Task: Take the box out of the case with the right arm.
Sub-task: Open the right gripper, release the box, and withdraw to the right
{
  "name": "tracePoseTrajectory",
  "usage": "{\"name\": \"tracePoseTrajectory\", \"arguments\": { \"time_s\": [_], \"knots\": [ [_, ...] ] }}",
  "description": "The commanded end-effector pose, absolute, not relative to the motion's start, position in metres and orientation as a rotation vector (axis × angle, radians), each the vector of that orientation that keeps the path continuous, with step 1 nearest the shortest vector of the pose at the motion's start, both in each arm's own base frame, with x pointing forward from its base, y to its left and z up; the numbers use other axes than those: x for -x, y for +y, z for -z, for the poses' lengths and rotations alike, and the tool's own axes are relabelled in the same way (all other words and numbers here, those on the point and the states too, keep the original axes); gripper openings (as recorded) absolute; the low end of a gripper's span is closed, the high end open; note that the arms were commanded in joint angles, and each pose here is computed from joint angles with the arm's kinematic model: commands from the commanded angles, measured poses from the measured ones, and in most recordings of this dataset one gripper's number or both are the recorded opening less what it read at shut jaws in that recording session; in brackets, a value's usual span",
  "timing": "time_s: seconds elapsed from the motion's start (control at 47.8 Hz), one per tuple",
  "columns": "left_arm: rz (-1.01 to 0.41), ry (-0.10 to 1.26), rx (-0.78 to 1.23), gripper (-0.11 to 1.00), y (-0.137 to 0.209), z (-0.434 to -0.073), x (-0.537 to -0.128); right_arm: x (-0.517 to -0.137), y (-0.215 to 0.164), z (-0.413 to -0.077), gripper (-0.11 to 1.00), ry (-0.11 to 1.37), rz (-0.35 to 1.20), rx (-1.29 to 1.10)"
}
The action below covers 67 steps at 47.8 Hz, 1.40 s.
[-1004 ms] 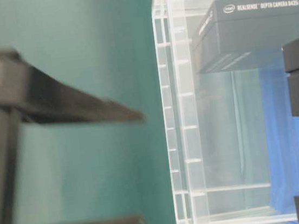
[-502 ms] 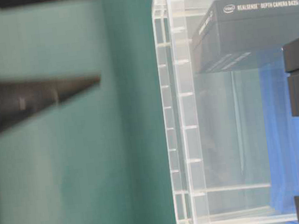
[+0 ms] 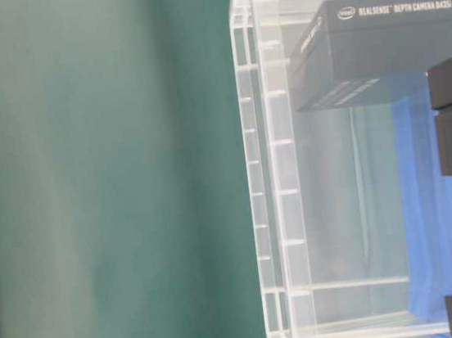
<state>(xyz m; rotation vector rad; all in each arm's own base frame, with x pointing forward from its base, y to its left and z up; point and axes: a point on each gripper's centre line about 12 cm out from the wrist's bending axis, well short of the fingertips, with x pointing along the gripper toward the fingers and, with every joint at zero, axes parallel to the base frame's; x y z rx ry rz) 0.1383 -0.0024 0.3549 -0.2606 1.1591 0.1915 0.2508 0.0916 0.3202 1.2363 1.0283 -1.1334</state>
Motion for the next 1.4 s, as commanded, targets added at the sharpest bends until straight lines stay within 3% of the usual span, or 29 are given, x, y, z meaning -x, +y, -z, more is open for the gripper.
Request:
{"name": "tracePoseTrajectory", "arguments": {
  "time_s": [0.0, 0.167, 0.481, 1.172, 1.381],
  "knots": [
    [-0.194, 1.149, 0.260, 0.03, -0.002, -0.358, -0.139, -0.230, 0.088, -0.325, 0.87, 1.020, 1.102, -1.254],
    [-0.196, 1.152, 0.259, 0.03, -0.002, -0.357, -0.140, -0.213, 0.081, -0.323, 0.87, 1.015, 1.092, -1.258],
    [-0.195, 1.148, 0.262, 0.03, -0.002, -0.358, -0.139, -0.219, 0.063, -0.324, 0.87, 0.943, 1.107, -1.215],
    [-0.197, 1.163, 0.258, 0.03, -0.002, -0.355, -0.143, -0.214, -0.079, -0.326, 0.87, 0.946, 1.155, -1.099],
    [-0.200, 1.159, 0.260, 0.03, -0.002, -0.355, -0.144, -0.207, -0.097, -0.326, 0.87, 0.946, 1.170, -1.096]
  ]
}}
